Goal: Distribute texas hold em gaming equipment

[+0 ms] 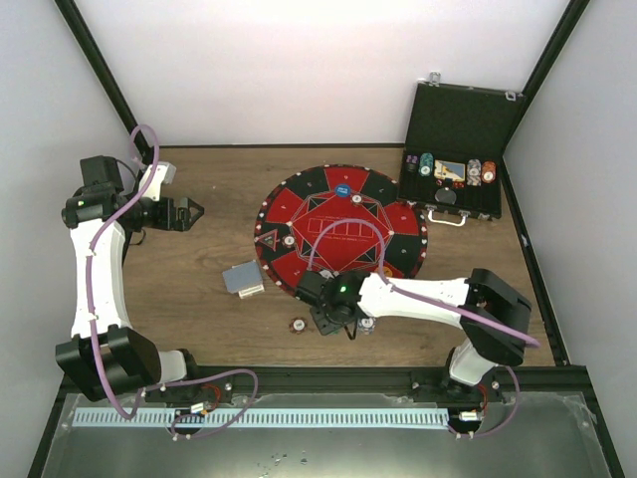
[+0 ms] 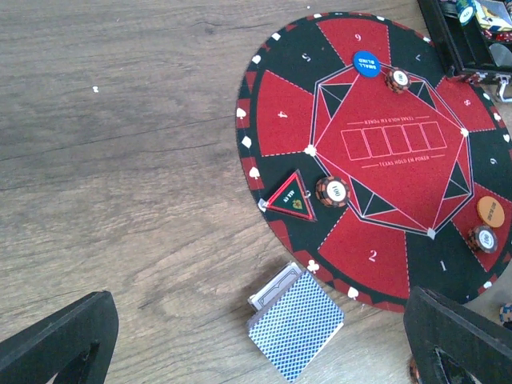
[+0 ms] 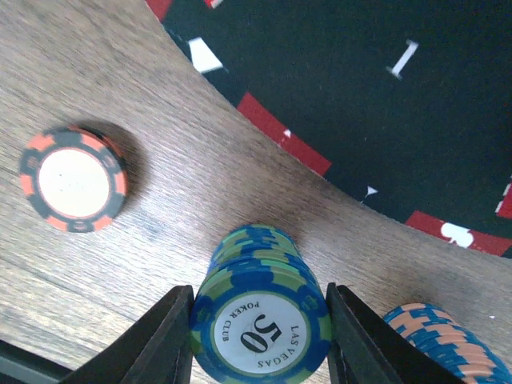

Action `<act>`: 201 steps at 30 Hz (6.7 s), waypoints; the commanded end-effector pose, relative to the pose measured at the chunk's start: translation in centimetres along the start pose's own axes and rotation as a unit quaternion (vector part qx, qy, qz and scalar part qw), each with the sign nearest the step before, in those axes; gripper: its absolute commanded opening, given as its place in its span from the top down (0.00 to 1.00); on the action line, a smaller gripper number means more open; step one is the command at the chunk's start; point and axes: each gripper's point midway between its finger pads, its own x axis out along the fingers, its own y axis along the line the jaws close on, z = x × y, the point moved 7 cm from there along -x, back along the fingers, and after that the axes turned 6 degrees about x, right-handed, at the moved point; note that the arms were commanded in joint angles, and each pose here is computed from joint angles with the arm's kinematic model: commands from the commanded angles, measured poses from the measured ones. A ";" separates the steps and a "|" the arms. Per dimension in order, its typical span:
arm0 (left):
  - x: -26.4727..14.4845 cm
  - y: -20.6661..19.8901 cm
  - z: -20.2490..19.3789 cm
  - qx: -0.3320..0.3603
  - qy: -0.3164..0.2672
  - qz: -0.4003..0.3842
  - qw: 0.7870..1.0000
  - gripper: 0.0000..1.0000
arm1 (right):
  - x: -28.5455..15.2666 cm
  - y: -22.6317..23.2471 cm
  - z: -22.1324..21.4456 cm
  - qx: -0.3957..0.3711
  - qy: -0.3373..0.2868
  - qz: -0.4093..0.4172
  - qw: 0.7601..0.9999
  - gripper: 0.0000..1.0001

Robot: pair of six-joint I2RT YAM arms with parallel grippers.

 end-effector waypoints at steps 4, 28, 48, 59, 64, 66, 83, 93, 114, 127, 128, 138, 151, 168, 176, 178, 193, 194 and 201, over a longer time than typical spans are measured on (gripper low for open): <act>-1.0 -0.6 0.4 0.013 -0.012 0.002 1.000 0.00 | -4.2 0.8 2.5 0.003 -0.057 0.004 0.998 0.73; -1.0 -0.6 0.4 0.015 -0.010 -0.001 1.000 0.00 | 3.4 -0.7 21.1 0.017 -0.095 0.010 0.995 0.77; -0.7 -0.4 0.4 0.019 -0.012 -0.006 1.000 0.00 | 6.5 1.2 19.8 0.015 -0.056 0.043 0.997 0.77; -0.7 -0.4 0.4 0.018 -0.012 -0.005 1.000 0.00 | 8.3 2.1 19.4 0.005 -0.040 0.046 0.998 0.72; -0.7 -0.4 0.6 0.018 -0.014 -0.006 1.000 0.00 | 8.4 2.0 19.2 0.004 -0.031 0.039 0.999 0.46; -0.8 -0.5 0.6 0.018 -0.015 -0.006 1.000 0.00 | 7.7 2.0 19.4 0.002 -0.036 0.038 0.999 0.37; -1.1 -0.8 1.0 0.017 -0.019 -0.019 0.999 0.00 | -1.2 -0.6 9.4 0.009 -0.042 0.024 0.999 0.23; -1.0 -0.7 1.2 0.014 -0.021 -0.022 0.999 0.00 | -0.3 -0.4 2.7 0.014 -0.004 0.033 0.999 0.22; -1.1 -0.7 1.1 0.016 -0.017 -0.017 1.000 0.00 | 1.4 -0.7 1.0 0.017 0.013 0.042 0.999 0.43; -0.9 -0.6 0.8 0.014 -0.013 -0.017 1.000 0.00 | 1.2 -0.4 0.9 0.018 0.013 0.041 0.999 0.58; -0.9 -0.7 0.8 0.015 -0.013 -0.017 1.000 0.00 | 1.2 -0.3 0.8 0.016 0.016 0.041 0.999 0.54; -0.9 -0.7 0.7 0.019 -0.012 -0.016 1.000 0.00 | 1.1 -0.1 0.4 0.011 0.022 0.035 0.999 0.48; -0.7 -0.6 0.6 0.018 -0.009 -0.016 1.000 0.00 | 0.7 0.3 0.5 0.005 0.018 0.028 0.999 0.65; -0.8 -0.6 0.8 0.016 -0.013 -0.019 1.000 0.00 | -5.0 -1.1 5.9 0.000 -0.049 -0.015 0.999 0.68; -0.9 -0.6 1.1 0.011 -0.016 -0.021 1.000 0.00 | -8.8 -9.0 16.6 0.085 -0.146 -0.036 0.985 0.69; -0.9 -0.6 1.1 0.012 -0.017 -0.021 1.000 0.00 | -8.5 -10.9 19.0 0.098 -0.155 -0.047 0.982 0.69; 0.1 0.1 1.1 0.006 -0.012 -0.030 0.999 0.00 | 1.3 -21.2 26.2 0.187 -0.125 -0.044 0.973 0.71; 0.2 0.1 1.1 0.006 -0.012 -0.030 0.999 0.00 | 1.9 -21.6 26.2 0.189 -0.122 -0.044 0.974 0.71; 0.4 0.3 1.2 0.008 -0.011 -0.031 0.999 0.00 | 4.4 -23.7 27.4 0.196 -0.110 -0.048 0.973 0.71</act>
